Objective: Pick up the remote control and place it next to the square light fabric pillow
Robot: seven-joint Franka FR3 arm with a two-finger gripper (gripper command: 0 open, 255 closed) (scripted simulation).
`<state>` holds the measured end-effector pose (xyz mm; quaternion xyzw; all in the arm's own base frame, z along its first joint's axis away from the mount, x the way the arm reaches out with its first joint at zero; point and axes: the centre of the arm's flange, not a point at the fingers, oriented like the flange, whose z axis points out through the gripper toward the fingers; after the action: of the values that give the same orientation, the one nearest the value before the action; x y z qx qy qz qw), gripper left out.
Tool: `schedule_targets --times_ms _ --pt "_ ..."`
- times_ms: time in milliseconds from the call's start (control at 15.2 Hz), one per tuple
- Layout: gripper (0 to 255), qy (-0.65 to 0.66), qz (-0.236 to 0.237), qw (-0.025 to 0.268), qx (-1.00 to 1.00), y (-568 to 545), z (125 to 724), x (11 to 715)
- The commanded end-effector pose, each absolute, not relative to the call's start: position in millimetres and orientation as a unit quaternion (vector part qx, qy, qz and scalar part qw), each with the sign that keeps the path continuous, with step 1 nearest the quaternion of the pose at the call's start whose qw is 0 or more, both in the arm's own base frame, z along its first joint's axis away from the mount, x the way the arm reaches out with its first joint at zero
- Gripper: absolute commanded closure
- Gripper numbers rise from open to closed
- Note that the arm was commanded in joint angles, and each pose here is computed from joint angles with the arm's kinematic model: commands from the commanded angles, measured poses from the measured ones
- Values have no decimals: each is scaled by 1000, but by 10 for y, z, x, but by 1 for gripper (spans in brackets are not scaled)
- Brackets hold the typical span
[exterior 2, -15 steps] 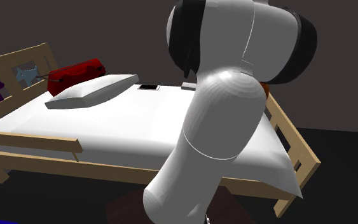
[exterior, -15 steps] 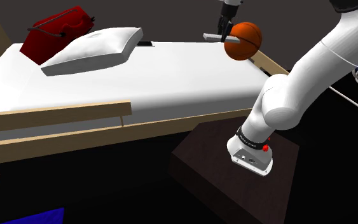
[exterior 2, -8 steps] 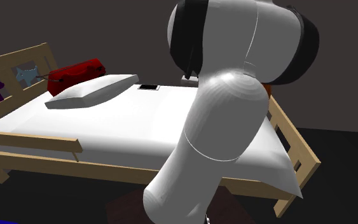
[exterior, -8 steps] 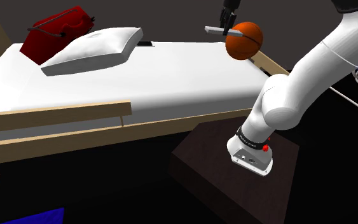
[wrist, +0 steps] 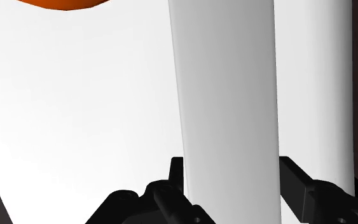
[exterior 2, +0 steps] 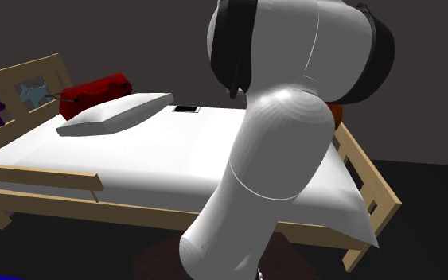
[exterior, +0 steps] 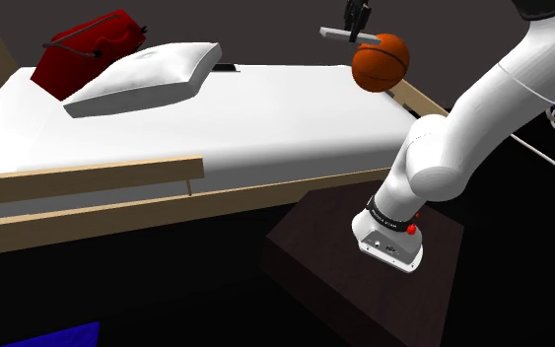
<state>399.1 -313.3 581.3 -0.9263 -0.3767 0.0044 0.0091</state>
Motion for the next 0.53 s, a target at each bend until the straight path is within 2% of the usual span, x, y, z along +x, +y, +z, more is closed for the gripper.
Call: schedule_targets --times_ms 0,462 --pt "255 -377 4 9 -926 -3013 5859 4031" --pt "255 -377 4 9 -926 -2144 5861 4346"
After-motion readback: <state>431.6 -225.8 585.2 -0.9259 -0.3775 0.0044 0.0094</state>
